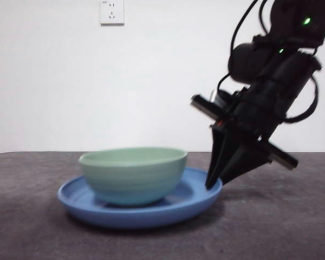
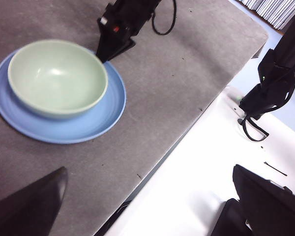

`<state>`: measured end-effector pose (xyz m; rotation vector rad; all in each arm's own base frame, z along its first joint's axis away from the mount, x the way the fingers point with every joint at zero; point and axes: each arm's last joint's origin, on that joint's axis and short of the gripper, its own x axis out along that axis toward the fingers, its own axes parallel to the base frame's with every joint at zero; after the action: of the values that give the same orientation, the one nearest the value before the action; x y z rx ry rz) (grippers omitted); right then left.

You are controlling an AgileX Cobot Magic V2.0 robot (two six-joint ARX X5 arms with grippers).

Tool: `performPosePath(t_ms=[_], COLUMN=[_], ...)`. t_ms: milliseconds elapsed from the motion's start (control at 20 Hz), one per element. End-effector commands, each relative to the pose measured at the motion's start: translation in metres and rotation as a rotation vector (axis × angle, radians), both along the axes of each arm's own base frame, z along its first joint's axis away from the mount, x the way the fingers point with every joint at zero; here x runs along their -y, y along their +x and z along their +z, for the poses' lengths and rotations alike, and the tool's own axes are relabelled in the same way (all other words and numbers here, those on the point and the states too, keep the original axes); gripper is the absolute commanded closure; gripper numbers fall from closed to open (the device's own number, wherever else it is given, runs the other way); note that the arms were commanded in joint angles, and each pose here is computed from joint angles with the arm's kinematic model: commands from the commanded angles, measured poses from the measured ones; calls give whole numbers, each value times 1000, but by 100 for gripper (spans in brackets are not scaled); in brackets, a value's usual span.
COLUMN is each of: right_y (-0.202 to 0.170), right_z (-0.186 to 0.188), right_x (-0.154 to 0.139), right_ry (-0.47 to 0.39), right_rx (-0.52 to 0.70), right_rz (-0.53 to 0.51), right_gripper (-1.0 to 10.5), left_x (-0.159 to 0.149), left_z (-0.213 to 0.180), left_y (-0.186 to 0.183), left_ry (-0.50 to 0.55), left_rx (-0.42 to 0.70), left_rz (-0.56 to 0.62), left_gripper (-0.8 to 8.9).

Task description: Place the green bowl on the blue plate

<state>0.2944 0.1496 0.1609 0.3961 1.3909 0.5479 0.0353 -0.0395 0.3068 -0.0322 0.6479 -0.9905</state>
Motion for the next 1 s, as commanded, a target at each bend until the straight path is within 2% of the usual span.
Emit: performPosePath(t_ms=[50, 200, 400, 550, 800, 1000], right_y=[7, 8, 8, 8, -2, -34], right_z=[-7, -9, -8, -1, 39, 88], right_x=[-6, -7, -7, -7, -2, 12], right_ry=[4, -2, -1, 6, 42, 12], right_rx=[-12, 7, 14, 37, 152, 235], right_rz=[-8, -2, 3, 8, 13, 29], right_gripper=[936, 932, 796, 795, 767, 596], left_x=[0, 0, 0, 0, 0, 0], left_z=[3, 3, 3, 3, 3, 3], left_y=[0, 0, 0, 0, 0, 0], left_ry=[-6, -6, -6, -6, -6, -6], left_rx=[21, 21, 21, 21, 21, 21], left_rz=[-14, -14, -14, -14, -14, -14], left_gripper=[251, 251, 251, 251, 251, 251])
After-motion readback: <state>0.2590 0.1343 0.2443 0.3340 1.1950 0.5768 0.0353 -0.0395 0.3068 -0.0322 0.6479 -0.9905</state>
